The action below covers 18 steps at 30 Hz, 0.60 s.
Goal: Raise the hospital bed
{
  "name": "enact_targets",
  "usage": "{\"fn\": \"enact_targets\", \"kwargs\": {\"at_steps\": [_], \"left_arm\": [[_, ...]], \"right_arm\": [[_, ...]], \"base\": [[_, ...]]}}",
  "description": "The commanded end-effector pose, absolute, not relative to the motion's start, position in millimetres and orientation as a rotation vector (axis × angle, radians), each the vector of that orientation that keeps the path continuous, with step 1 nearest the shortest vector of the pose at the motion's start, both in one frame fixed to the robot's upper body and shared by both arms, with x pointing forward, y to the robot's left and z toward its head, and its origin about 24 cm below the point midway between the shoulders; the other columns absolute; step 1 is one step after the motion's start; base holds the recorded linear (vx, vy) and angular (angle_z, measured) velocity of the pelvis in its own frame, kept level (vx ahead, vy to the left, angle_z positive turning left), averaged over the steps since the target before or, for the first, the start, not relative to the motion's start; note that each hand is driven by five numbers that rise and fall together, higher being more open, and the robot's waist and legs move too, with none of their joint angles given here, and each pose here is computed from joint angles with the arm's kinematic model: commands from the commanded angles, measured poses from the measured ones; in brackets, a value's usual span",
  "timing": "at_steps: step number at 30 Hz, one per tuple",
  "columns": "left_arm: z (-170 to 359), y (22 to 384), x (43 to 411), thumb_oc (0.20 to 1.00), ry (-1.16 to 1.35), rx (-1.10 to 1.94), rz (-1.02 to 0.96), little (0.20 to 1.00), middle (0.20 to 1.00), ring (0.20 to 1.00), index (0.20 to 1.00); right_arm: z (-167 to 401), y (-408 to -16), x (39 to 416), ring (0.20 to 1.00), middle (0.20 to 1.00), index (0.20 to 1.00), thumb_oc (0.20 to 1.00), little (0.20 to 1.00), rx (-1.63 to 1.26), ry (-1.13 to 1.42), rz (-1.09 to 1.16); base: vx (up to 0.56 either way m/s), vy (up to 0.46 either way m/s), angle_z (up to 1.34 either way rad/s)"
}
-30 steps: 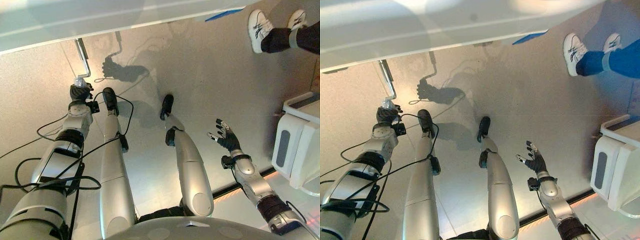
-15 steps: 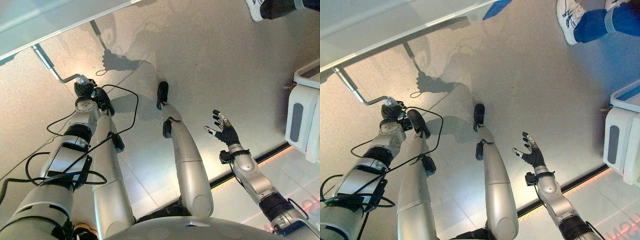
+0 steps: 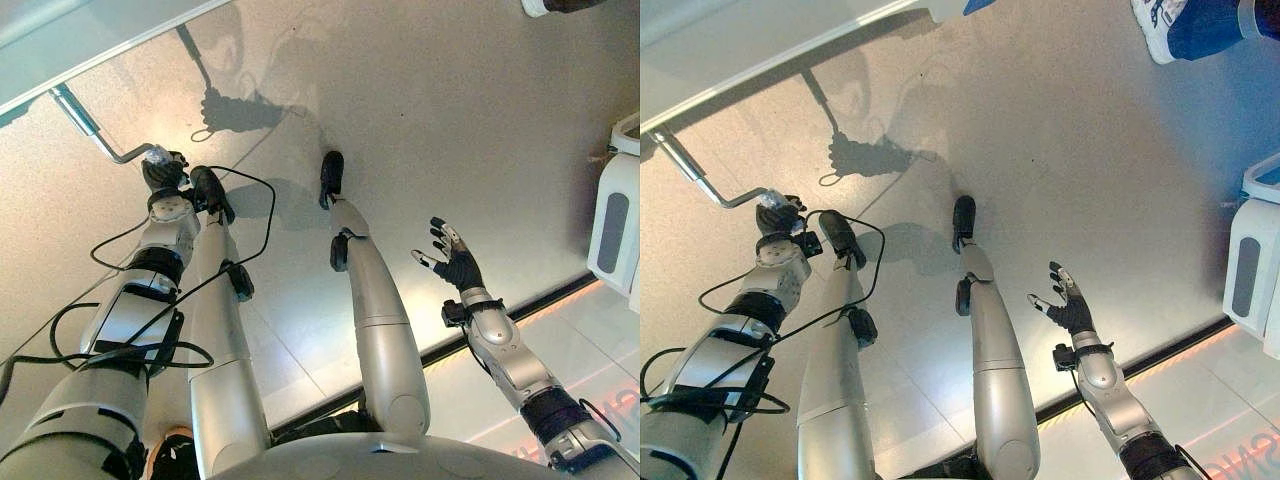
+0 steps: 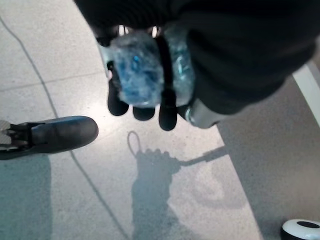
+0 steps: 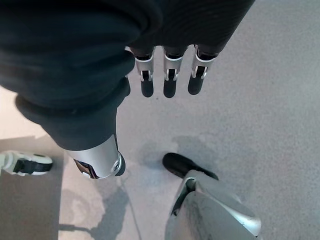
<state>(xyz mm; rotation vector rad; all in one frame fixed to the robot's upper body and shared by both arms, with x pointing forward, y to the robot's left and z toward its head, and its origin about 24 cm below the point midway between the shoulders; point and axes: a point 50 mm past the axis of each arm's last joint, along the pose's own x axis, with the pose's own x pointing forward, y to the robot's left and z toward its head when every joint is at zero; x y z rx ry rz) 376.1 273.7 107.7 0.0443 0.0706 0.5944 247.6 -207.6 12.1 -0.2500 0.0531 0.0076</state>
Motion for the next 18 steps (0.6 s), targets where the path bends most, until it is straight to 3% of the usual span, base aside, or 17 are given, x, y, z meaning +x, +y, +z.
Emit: {"fn": "enact_targets", "kwargs": {"at_steps": [1,9,18], "left_arm": [[199,228,409,0.200,-0.194,0.122,0.406,0.200,0.200,0.200,0.200],[222,192,409,0.200,-0.338,0.101,0.270,0.200,0.200,0.200,0.200],[204,170,404,0.200,-0.328,0.060,0.178,0.200,0.200,0.200,0.200]], "right_arm": [[11,-218,233,1.000,1.000,1.000,1.000,1.000,-0.289,0.054,0.015],[8,-219,232,1.000,1.000,1.000,1.000,1.000,-0.295,0.064,0.020],[-8,-222,231,1.000,1.000,1.000,1.000,1.000,-0.321,0.144,0.011]], "base": [[-0.01,-0.020,0.03],[0.00,-0.004,0.00],[0.00,-0.016,0.02]]}}
